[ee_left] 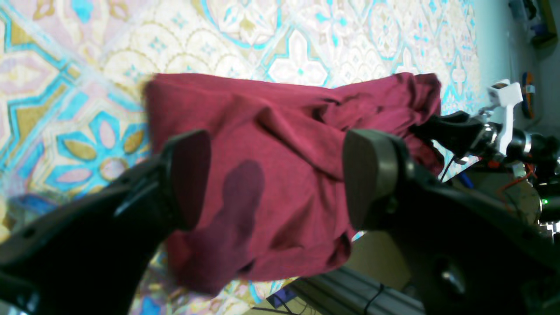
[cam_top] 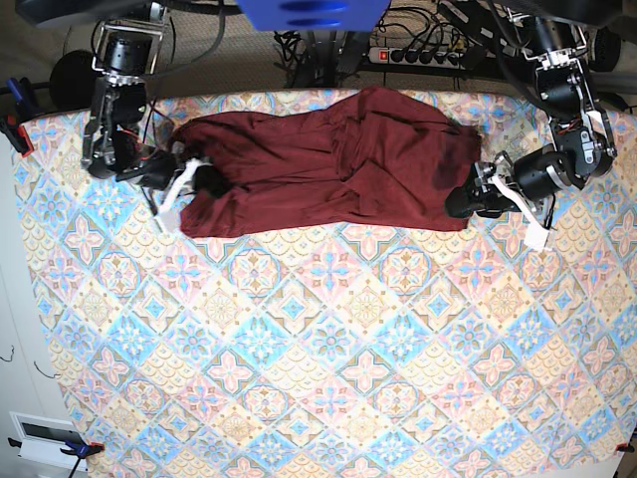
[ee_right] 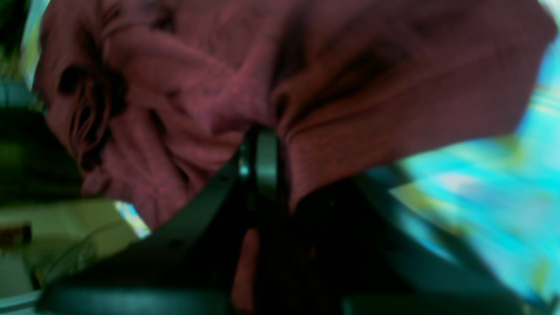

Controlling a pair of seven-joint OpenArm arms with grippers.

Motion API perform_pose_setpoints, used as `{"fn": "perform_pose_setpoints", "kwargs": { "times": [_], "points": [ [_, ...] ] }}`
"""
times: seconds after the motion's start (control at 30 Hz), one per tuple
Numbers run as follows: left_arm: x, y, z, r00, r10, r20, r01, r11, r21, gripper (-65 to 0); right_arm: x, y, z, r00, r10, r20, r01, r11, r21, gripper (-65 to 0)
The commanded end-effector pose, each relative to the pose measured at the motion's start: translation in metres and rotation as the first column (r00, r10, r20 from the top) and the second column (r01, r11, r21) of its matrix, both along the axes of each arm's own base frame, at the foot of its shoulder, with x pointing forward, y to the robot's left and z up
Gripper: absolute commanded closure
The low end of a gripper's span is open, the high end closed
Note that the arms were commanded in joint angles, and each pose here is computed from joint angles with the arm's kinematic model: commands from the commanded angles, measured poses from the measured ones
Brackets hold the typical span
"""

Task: Layout the t-shirt on the table in an organized manner, then fold the t-shirt properly
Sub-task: 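Grasp the opposite strip end with the right gripper and lift it, then fold the held end with the right gripper over onto the shirt bundle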

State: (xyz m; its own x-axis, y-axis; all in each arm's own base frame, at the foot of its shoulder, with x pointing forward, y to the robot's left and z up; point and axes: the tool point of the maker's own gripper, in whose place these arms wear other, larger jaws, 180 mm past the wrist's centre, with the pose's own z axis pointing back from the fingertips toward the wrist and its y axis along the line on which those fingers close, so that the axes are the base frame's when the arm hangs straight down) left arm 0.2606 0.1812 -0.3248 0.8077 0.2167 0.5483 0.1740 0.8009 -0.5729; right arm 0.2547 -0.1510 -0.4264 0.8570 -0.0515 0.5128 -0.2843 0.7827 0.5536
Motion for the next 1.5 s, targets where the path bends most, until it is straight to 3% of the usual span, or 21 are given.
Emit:
{"fn": "perform_pose_setpoints", "kwargs": {
  "times": [0.0,0.2,0.4,0.6,0.8,0.93,1.07,1.3,1.47],
  "points": [
    [0.006,0.002,0.012,0.999,-0.005,0.042,0.005,1.0,0.003,-46.0,0.012,-0.016,0.012,0.999,-0.023,0.045,0.024,0.999,-0.022,-2.4],
    [0.009,0.002,0.014,0.999,-0.003,0.051,0.003,1.0,0.001,-46.0,0.037,-0.068,0.022,0.994,-0.066,0.085,0.082,0.976,-0.201,-2.3],
    [0.009,0.002,0.014,0.999,-0.004,0.052,0.004,1.0,0.002,-46.0,0.053,-0.103,0.026,0.993,-0.07,0.091,0.1,0.915,-0.392,-2.3],
    [0.009,0.002,0.013,0.999,-0.002,0.049,0.002,1.0,0.002,-46.0,0.064,-0.102,0.052,0.986,-0.022,0.163,0.095,0.887,-0.453,-2.2],
    [0.008,0.003,0.012,0.999,0.0,0.042,0.0,1.0,0.004,-44.4,0.058,-0.047,0.073,0.956,0.189,0.226,-0.047,0.856,-0.516,-2.2],
    [0.008,-0.003,0.01,0.999,0.005,0.038,-0.005,1.0,-0.013,-31.4,0.06,0.009,0.096,0.895,0.328,0.304,-0.132,0.843,-0.522,-2.2],
    [0.005,-0.006,-0.004,1.0,0.023,0.009,-0.023,1.0,0.019,-17.3,0.057,0.039,0.104,0.856,0.398,0.331,-0.187,0.834,-0.518,-2.2],
    [0.0,-0.015,-0.024,0.998,0.053,-0.033,-0.051,0.997,0.056,-17.1,0.05,0.095,0.105,0.827,0.429,0.364,-0.257,0.864,-0.434,-2.2],
    [-0.001,-0.02,-0.03,0.997,0.064,-0.047,-0.061,0.996,0.065,-17.1,0.05,0.129,0.114,0.791,0.466,0.397,-0.308,0.863,-0.4,-2.3]
  ]
}}
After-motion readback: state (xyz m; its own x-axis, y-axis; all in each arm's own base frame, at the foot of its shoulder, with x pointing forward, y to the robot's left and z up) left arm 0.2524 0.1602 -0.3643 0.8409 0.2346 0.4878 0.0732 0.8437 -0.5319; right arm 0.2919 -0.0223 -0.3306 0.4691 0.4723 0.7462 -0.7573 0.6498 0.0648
